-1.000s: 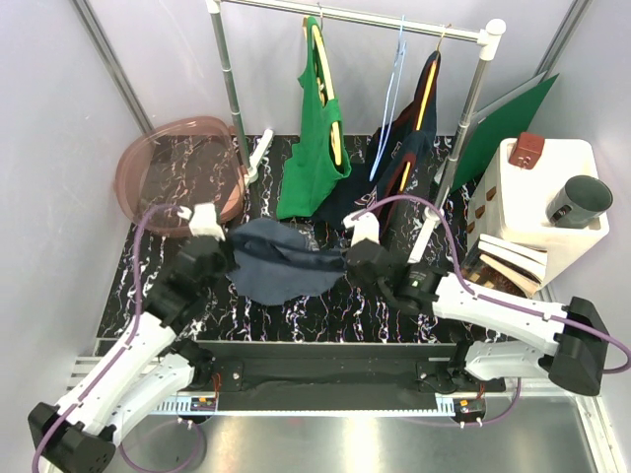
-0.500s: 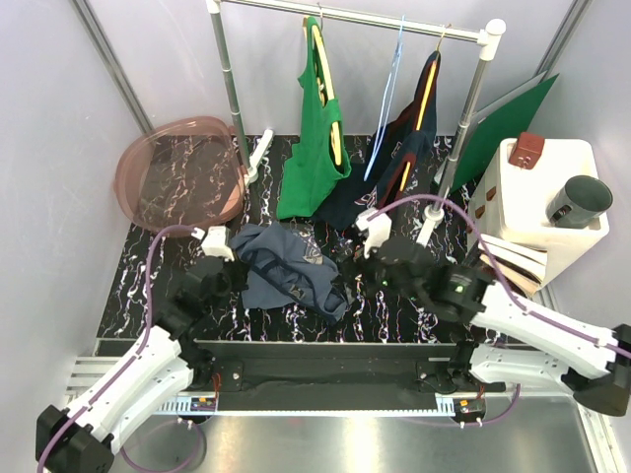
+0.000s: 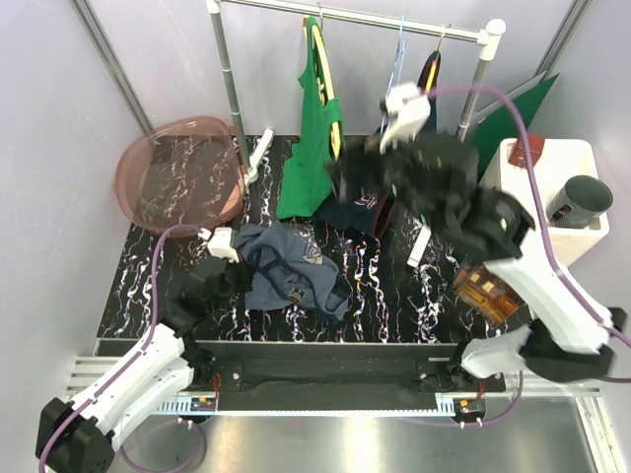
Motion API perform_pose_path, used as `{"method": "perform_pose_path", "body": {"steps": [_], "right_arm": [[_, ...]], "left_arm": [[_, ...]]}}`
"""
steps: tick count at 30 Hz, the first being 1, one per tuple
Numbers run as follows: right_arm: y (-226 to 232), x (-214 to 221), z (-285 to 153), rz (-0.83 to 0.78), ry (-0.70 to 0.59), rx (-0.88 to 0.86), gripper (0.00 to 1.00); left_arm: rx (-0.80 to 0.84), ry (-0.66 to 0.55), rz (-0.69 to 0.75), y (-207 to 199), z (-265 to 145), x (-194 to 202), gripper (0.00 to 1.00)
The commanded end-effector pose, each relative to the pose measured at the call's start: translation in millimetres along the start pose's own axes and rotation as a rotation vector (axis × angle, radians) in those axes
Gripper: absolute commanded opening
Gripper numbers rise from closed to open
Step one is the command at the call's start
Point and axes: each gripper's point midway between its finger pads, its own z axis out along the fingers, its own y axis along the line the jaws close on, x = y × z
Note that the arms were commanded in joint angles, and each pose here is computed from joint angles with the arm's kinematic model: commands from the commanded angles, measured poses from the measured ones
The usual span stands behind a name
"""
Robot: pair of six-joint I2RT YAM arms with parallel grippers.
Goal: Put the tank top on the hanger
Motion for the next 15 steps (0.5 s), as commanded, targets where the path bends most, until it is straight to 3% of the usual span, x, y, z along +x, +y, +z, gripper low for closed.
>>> {"method": "perform_pose_path", "body": {"steps": [1,3,4,8,15], "right_arm": [[-58,-45,24,-0.057,-0.031,0.249,0.99],[-65,-38,47,-0.11,0.017,0.309,0.98],[-71,-61,41,-0.093,-0.04,0.337,0.97],[-102,-68,64,-0.098,-0.038,0.411,0.97],[-157,-49,86,-0.095,0.021,0.567,0.93]], "left_arm": [[0.059,-0.059,-0.006,-11,0,-12,0.0],[0.07,-0.065,-0.007,-13,-2,-11,0.0],[0.071,-0.067,-0.008,-13,-3,-12,0.0],[0.089,-0.083,-0.018,-15,-6,-13,0.0],[0.11,-0.099,-0.018,-19,-10,-15,0.0]]}}
